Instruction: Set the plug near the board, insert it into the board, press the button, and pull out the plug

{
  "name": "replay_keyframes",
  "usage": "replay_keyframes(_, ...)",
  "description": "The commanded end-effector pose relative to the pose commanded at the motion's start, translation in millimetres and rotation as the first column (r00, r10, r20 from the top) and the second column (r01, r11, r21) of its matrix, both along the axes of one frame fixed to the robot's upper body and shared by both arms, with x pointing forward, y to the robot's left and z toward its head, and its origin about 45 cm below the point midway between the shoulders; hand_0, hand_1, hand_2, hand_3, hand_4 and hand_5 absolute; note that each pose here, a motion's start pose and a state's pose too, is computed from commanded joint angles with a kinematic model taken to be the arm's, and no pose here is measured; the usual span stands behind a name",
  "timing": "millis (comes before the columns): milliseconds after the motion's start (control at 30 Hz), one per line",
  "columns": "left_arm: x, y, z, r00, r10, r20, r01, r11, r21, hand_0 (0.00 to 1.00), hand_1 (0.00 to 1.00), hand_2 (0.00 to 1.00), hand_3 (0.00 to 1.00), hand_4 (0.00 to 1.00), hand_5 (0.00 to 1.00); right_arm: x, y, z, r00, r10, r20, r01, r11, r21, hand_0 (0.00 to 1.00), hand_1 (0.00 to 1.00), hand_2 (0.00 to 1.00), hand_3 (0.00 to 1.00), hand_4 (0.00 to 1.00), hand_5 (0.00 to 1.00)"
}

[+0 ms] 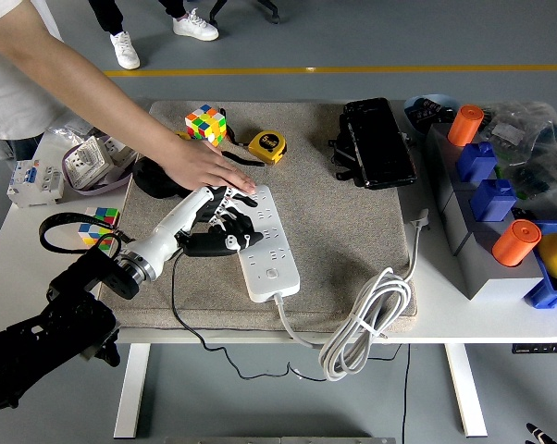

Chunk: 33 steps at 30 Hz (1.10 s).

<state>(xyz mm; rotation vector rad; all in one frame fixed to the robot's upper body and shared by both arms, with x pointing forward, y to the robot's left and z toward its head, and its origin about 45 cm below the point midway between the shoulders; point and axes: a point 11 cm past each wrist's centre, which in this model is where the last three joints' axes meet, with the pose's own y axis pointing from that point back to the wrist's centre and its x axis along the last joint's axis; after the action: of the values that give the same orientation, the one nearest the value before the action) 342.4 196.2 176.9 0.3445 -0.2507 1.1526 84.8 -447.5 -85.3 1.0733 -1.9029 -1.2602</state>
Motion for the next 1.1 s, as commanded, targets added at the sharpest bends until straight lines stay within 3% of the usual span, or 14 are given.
replay_keyframes(33, -0.1, 1.8, -1.4, 1.000, 0.029, 0.004, -0.029, 0.999, -0.036, 0.435, 0.574, 0.562, 0.571, 0.847, 0.280, 0.3, 0.2, 0.0, 1.000, 0.001, 0.000, -0.001, 1.000, 0.000, 0.646, 0.686, 0.689, 0.595, 0.873, 0.498)
replay_keyframes(200, 0.3, 10.5, -6.1, 0.990, 0.140, 0.013, -0.136, 0.975, -0.175, 0.435, 0.574, 0.562, 0.571, 0.847, 0.280, 1.1, 0.7, -0.2, 1.000, 0.003, -0.001, -0.003, 1.000, -0.001, 0.646, 0.686, 0.689, 0.595, 0.873, 0.498)
replay_keyframes(533, 1.9, 22.4, -12.6, 0.975, 0.224, 0.008, -0.217, 0.952, -0.217, 0.456, 0.581, 0.564, 0.563, 0.826, 0.287, 2.5, 1.1, -0.2, 1.000, 0.008, -0.002, -0.008, 1.000, -0.002, 0.646, 0.686, 0.689, 0.593, 0.873, 0.501)
replay_keyframes(1100, -0.4, 24.5, -15.4, 0.972, 0.237, 0.001, -0.231, 0.949, -0.216, 0.458, 0.582, 0.563, 0.562, 0.816, 0.286, -2.3, 1.3, -1.2, 1.000, 0.005, -0.009, -0.005, 1.000, -0.001, 0.646, 0.686, 0.688, 0.593, 0.870, 0.504)
